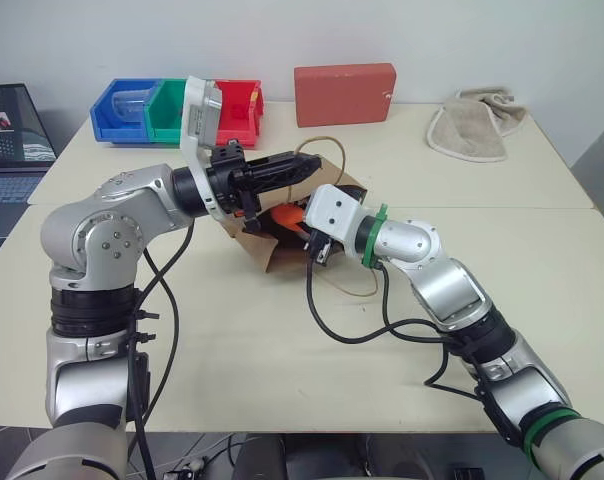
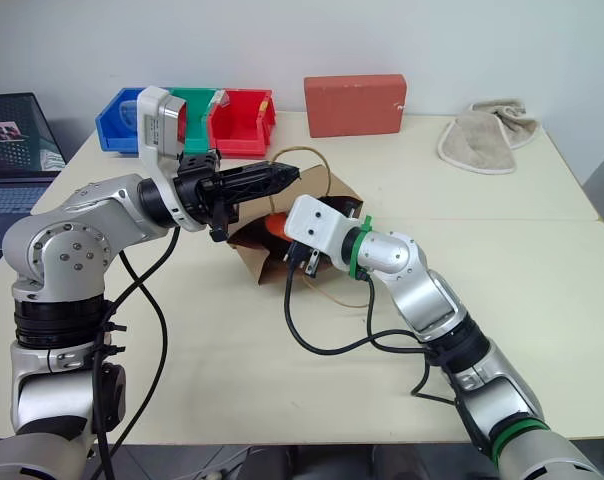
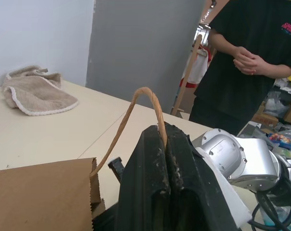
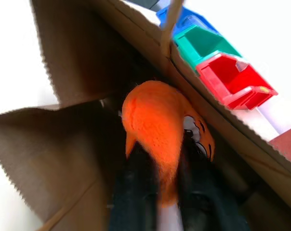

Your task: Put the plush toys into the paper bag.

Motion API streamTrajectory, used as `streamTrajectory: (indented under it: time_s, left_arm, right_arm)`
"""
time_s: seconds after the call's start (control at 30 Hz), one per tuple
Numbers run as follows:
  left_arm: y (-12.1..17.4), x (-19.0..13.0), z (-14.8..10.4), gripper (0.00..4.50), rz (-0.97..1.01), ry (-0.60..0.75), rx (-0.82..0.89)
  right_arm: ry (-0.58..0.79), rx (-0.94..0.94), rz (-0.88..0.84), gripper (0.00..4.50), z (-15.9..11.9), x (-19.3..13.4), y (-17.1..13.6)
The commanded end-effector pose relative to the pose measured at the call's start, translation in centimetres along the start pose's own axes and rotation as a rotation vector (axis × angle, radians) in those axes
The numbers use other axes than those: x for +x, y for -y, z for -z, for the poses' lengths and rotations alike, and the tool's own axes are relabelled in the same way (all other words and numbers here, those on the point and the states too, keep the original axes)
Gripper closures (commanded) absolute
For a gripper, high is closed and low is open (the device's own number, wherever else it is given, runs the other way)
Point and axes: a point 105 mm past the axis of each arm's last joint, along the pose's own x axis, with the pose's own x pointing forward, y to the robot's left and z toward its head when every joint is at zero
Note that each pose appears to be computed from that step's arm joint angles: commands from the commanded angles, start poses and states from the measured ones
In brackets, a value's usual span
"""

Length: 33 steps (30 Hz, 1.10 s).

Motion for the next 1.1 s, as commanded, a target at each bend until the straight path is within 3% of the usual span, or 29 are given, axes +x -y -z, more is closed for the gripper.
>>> streamTrajectory:
  time_s: [0.03,0.27,0.3,0.57,0.77,0.93,1.03,1.1]
  left_arm:
    - [0.6,-0.1,-1.6,4.5,0.016,0.048,0.04]
    - [0.2,-0.2,-1.5,4.5,0.001,0.055,0.034]
    - [0.2,-0.2,-1.5,4.5,-0.002,0.057,0.033]
    - [-0.4,-0.4,-1.0,4.5,-0.033,0.045,0.039]
    - [-0.3,-0.1,-0.3,4.5,-0.035,0.033,0.042]
    - [-0.3,-0.2,-0.5,4.5,-0.038,0.039,0.042]
    - [-0.4,-0.3,-0.6,4.5,-0.041,0.04,0.044]
    - [-0.3,-0.4,-0.6,4.5,-0.04,0.038,0.044]
  right_arm:
    - [0.042,-0.076,0.028,2.55,-1.5,-0.1,0.9]
    - [0.059,-0.126,-0.015,0.1,-2.1,-0.9,0.6]
    - [0.057,-0.124,-0.03,0.02,-2.2,-1.0,0.5]
    - [0.048,-0.087,-0.15,0.02,-2.7,-5.1,0.2]
    - [0.033,0.084,-0.225,0.02,-2.1,-10.4,-0.1]
    - [-0.097,0.26,-0.151,0.02,1.8,-12.2,-0.7]
    - [-0.295,0.365,0.04,0.02,8.2,-11.6,-0.7]
    - [-0.319,0.415,0.094,0.02,9.8,-10.8,-0.7]
